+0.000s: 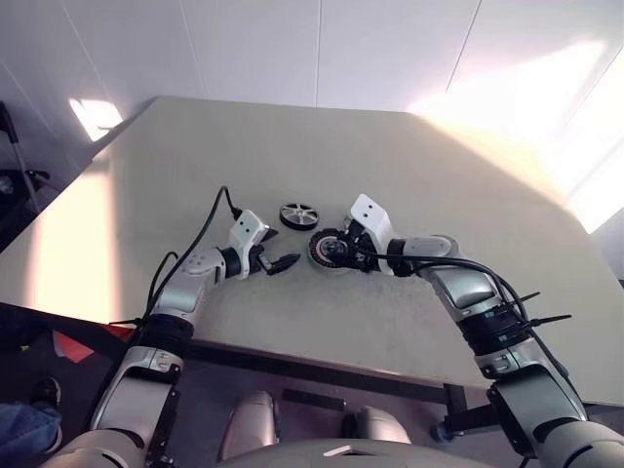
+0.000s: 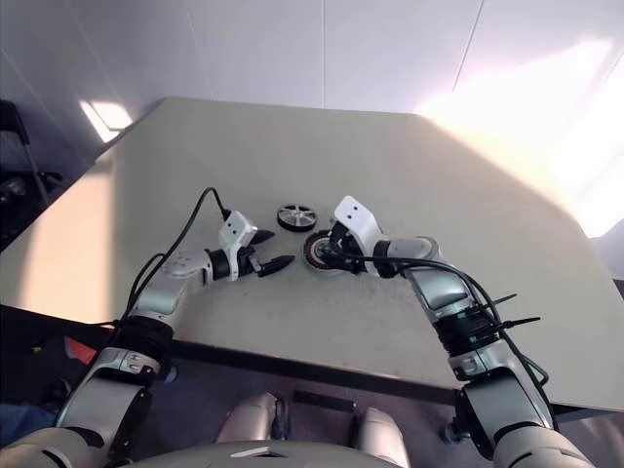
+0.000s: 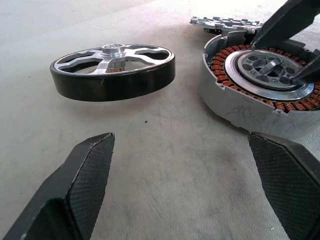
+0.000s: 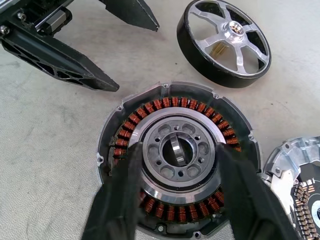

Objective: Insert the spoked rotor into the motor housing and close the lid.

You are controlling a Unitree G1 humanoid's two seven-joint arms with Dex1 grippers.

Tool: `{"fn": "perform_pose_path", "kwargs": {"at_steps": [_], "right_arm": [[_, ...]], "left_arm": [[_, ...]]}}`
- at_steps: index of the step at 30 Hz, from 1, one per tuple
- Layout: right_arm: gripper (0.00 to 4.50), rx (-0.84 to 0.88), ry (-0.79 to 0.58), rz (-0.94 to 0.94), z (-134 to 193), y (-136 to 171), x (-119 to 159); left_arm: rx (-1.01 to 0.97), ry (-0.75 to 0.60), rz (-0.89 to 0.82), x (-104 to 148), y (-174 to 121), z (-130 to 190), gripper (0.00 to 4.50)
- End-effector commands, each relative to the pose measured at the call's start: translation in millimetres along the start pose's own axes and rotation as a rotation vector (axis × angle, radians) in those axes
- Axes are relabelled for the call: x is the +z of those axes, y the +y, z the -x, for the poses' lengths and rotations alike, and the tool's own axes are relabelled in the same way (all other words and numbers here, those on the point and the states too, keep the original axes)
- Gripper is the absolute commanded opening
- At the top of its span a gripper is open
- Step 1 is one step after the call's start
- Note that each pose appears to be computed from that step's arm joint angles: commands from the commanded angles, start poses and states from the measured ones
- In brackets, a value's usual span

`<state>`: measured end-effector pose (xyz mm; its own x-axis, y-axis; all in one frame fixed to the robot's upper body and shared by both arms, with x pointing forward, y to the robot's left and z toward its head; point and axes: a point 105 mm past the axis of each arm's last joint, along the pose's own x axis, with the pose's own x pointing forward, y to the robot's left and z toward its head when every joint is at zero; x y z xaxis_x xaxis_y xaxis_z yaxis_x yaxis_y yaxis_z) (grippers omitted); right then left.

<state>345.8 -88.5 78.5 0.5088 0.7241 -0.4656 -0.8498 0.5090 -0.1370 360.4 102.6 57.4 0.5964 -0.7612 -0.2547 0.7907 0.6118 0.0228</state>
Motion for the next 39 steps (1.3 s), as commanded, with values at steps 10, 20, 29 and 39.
{"fn": "perform_pose_path", "kwargs": {"at_steps": [10,20,29,39], "right_arm": [[2.14,-0.042,-0.09,0.041,8.4,-11.5,29.5],[0.03,-0.037,-0.082,0.05,4.3,-7.8,27.4],[0.03,0.025,-0.041,0.023,-4.0,12.8,10.7],[0.03,-0.004,-0.045,0.02,-2.9,7.8,12.3]], "left_arm": [[0.001,-0.036,-0.039,15.7,3.6,-0.8,4.5],[0.005,-0.033,-0.035,12.3,3.3,0.4,4.5],[0.012,-0.032,-0.035,11.5,3.4,2.1,4.5],[0.01,-0.032,-0.033,12.5,3.8,0.5,4.5]]}}
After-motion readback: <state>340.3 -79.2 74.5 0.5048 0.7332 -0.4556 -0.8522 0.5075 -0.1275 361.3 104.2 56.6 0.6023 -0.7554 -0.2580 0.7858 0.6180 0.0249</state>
